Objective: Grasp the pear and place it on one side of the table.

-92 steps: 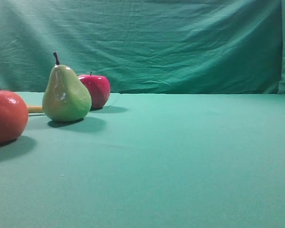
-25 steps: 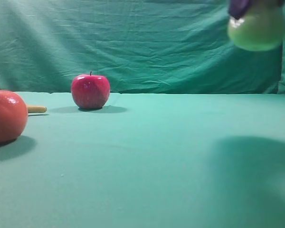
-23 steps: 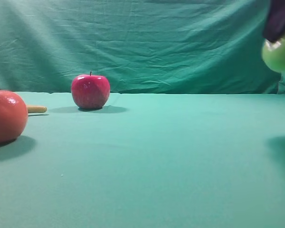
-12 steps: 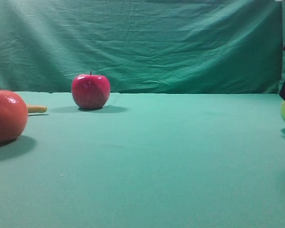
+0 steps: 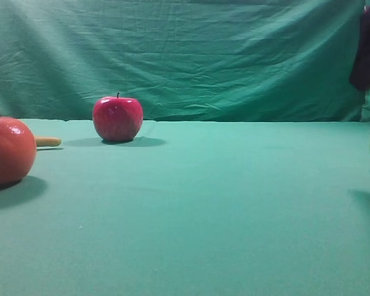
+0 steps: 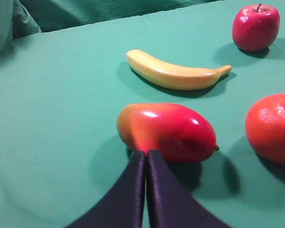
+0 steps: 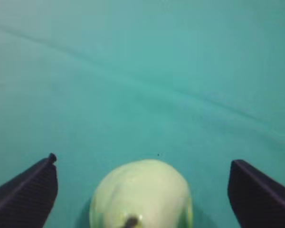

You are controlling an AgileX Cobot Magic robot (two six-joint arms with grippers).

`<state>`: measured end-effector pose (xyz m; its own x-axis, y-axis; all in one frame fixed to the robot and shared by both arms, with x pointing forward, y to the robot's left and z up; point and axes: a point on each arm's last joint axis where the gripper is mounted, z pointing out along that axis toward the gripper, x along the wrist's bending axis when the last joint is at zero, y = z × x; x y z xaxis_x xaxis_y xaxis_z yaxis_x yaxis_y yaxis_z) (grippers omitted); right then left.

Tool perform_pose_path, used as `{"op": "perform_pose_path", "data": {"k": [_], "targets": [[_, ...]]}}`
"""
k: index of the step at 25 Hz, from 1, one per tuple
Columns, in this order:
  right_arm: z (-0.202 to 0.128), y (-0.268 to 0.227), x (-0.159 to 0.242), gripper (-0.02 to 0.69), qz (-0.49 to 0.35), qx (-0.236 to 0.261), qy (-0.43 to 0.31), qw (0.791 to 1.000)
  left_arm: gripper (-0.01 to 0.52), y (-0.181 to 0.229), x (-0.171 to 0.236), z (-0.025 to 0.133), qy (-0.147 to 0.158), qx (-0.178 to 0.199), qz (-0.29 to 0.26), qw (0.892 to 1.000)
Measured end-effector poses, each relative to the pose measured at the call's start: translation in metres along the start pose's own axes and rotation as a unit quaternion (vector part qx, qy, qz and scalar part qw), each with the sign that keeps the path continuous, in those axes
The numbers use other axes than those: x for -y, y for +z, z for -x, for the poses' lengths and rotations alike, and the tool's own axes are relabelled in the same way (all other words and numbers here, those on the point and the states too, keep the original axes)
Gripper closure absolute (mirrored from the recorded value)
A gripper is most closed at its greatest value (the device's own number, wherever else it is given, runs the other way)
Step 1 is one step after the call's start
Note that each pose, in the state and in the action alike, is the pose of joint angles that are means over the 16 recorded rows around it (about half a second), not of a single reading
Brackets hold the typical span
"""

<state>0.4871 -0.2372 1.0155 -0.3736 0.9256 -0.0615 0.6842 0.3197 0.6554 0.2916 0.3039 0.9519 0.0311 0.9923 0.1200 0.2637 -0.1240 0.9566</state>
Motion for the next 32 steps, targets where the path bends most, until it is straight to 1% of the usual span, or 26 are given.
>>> {"op": "perform_pose_path", "data": {"k": [3, 8, 12, 15, 18, 23, 27, 32], "targets": [[-0.001, -0.031, -0.012, 0.206, 0.023, -0.003, -0.001, 1.0, 0.514, 0.0, 0.0, 0.0, 0.0, 0.0, 0.0, 1.0], [-0.005, -0.086, -0.019, 0.405, 0.07, -0.006, -0.002, 0.998, 0.514, 0.0, 0.0, 0.0, 0.0, 0.0, 0.0, 1.0], [-0.011, -0.127, -0.011, 0.558, 0.111, -0.011, 0.003, 0.994, 0.514, 0.0, 0.0, 0.0, 0.0, 0.0, 0.0, 1.0], [-0.016, -0.152, 0.002, 0.635, 0.143, -0.016, 0.005, 0.99, 0.514, 0.0, 0.0, 0.0, 0.0, 0.0, 0.0, 1.0], [-0.022, -0.174, 0.017, 0.662, 0.17, -0.02, 0.006, 0.985, 0.514, 0.0, 0.0, 0.0, 0.0, 0.0, 0.0, 1.0], [-0.028, -0.196, 0.043, 0.665, 0.199, -0.024, 0.02, 0.979, 0.514, 0.0, 0.0, 0.0, 0.0, 0.0, 0.0, 1.0], [-0.03, -0.199, 0.062, 0.665, 0.211, -0.015, 0.036, 0.977, 0.514, 0.0, 0.0, 0.0, 0.0, 0.0, 0.0, 1.0], [-0.027, -0.187, 0.086, 0.665, 0.224, 0.012, 0.06, 0.973, 0.514, 0.0, 0.0, 0.0, 0.0, 0.0, 0.0, 1.0]]}}
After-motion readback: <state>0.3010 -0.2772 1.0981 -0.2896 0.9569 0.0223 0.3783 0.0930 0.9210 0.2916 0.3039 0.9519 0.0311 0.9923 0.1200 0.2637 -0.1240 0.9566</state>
